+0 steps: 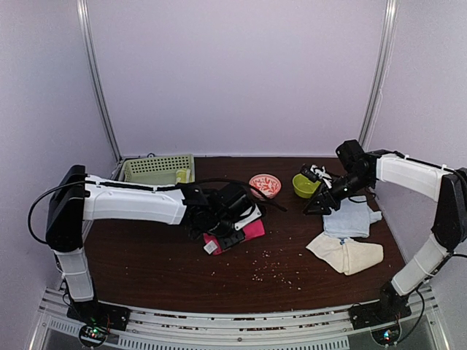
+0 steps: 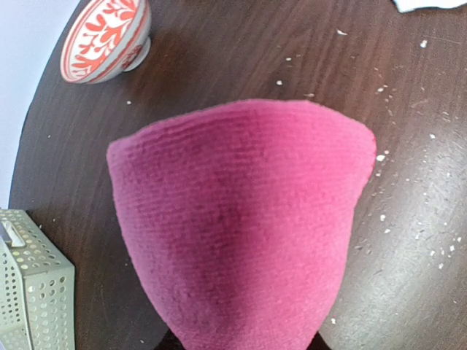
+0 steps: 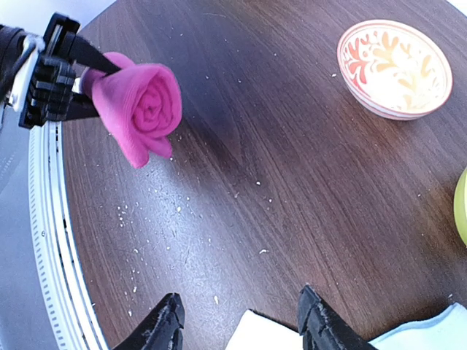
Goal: Roll the towels
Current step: Pick up the towel from the center of the board, then place the towel in the bin.
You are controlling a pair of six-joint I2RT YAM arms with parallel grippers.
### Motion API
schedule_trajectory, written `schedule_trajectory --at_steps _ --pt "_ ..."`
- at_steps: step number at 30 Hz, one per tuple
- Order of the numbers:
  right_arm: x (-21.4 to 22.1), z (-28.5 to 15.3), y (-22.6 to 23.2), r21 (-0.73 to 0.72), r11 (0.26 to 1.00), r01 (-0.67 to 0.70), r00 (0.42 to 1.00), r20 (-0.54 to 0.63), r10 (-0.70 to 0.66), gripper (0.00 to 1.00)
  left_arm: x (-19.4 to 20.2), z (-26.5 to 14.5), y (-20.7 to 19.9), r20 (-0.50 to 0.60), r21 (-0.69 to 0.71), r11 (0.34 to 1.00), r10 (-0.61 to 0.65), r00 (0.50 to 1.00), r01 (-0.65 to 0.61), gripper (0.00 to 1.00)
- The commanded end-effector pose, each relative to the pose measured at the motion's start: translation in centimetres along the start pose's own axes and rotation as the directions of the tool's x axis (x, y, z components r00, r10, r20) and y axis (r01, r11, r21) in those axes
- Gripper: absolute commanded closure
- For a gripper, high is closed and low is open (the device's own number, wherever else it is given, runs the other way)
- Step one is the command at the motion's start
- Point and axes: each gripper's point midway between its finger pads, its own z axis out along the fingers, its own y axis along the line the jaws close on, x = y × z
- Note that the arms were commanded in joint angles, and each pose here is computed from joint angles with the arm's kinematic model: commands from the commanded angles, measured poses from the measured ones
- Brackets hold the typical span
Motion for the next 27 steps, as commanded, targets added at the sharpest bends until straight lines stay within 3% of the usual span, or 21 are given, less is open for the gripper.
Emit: schedule_trajectory --at_steps 1,6,9,13,17,22,27 --pt "-0.7 -0.1 0.3 -0.009 1.0 0.019 0.999 0.037 -0.019 0.46 -0.4 -1.2 3.1 -0.022 -0.09 0.994 -0.065 0.998 0.062 1.0" --pt "-0.6 -0.1 0.2 -0.009 1.0 0.018 0.999 0.034 -0.017 0.45 0.5 -2.3 8.0 -0.08 -0.27 0.957 -0.129 0.988 0.103 1.0" --pt "-0.5 -0.1 0.3 -0.012 1.0 0.017 0.999 0.034 -0.016 0.45 0.4 -4.2 12.0 -0.054 -0.381 0.907 -0.218 0.974 0.182 1.0" --pt "-0.3 0.2 0.3 -0.022 1.0 0.007 1.0 0.028 -0.006 0.45 0.2 -7.4 18.0 0.033 -0.523 0.796 -0.338 0.941 0.304 1.0" --pt "-0.1 0.4 0.4 -0.039 0.999 0.0 1.0 0.023 0.001 0.45 1.7 -9.2 23.2 0.045 -0.647 0.679 -0.419 0.907 0.346 1.0" --pt "0.0 0.4 0.5 -0.038 0.999 0.0 1.0 0.019 0.001 0.45 4.5 -9.0 28.4 0.05 -0.711 0.588 -0.506 0.861 0.387 1.0" --pt "0.1 0.4 0.5 -0.039 0.999 0.001 1.0 0.017 0.0 0.45 7.8 -7.1 32.7 0.025 -0.735 0.54 -0.584 0.812 0.41 1.0"
